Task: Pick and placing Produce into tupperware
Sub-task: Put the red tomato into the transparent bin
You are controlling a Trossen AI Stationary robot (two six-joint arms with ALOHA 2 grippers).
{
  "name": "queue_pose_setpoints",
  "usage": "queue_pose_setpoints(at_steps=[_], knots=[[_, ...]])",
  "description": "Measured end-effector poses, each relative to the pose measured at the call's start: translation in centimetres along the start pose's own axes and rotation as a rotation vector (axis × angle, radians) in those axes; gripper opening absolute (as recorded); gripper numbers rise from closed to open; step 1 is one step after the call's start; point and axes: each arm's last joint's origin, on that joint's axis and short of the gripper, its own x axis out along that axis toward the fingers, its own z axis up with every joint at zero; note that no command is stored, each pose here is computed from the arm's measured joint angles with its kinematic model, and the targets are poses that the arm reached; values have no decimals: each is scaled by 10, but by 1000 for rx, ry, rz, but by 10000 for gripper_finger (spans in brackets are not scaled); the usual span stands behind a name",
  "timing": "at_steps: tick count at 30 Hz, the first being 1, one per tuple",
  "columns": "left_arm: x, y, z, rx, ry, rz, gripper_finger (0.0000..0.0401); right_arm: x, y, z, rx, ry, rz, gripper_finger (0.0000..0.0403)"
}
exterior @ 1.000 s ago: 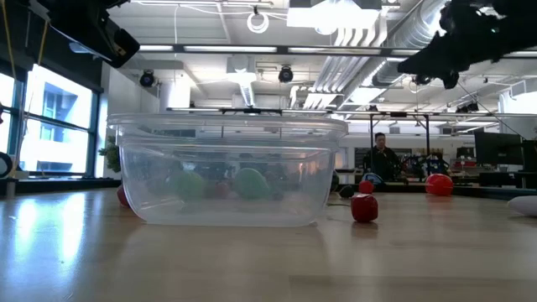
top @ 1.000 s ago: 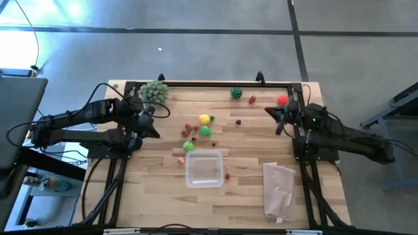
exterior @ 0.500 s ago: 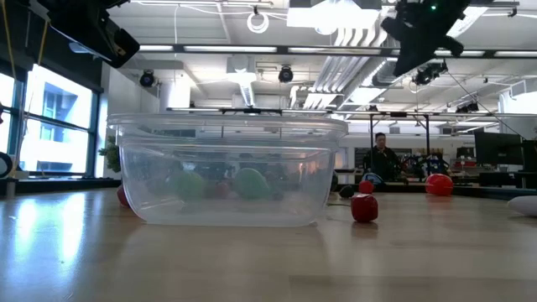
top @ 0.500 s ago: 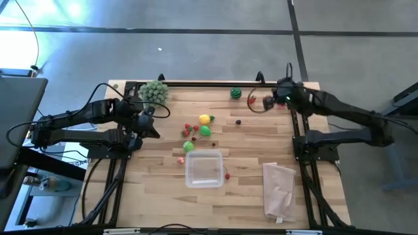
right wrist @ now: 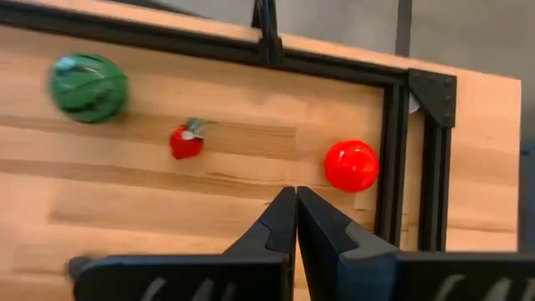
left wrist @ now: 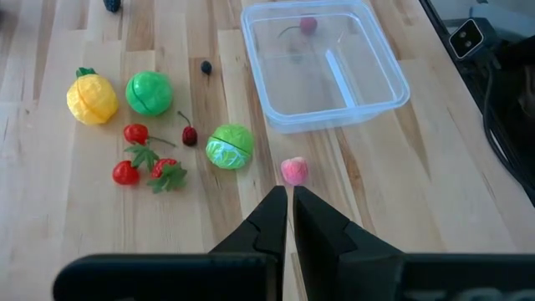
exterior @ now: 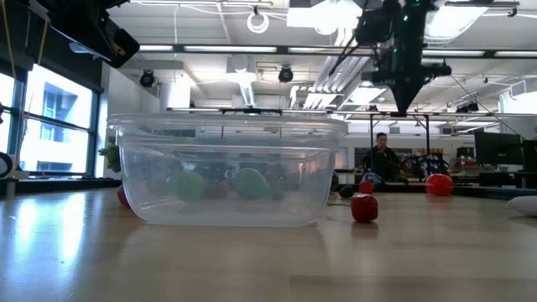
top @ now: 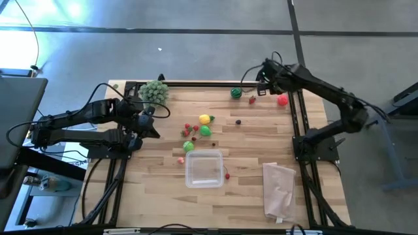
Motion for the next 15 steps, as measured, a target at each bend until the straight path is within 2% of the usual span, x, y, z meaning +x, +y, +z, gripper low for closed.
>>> queue_pose_setpoints(at_steps=[8, 15], knots=[[0, 0, 0, 0, 0, 0, 14, 54, -12, 25, 114, 177, -72, 5], [0, 0, 0, 0, 0, 0, 14, 82, -9, 27, 197, 260, -148, 5]])
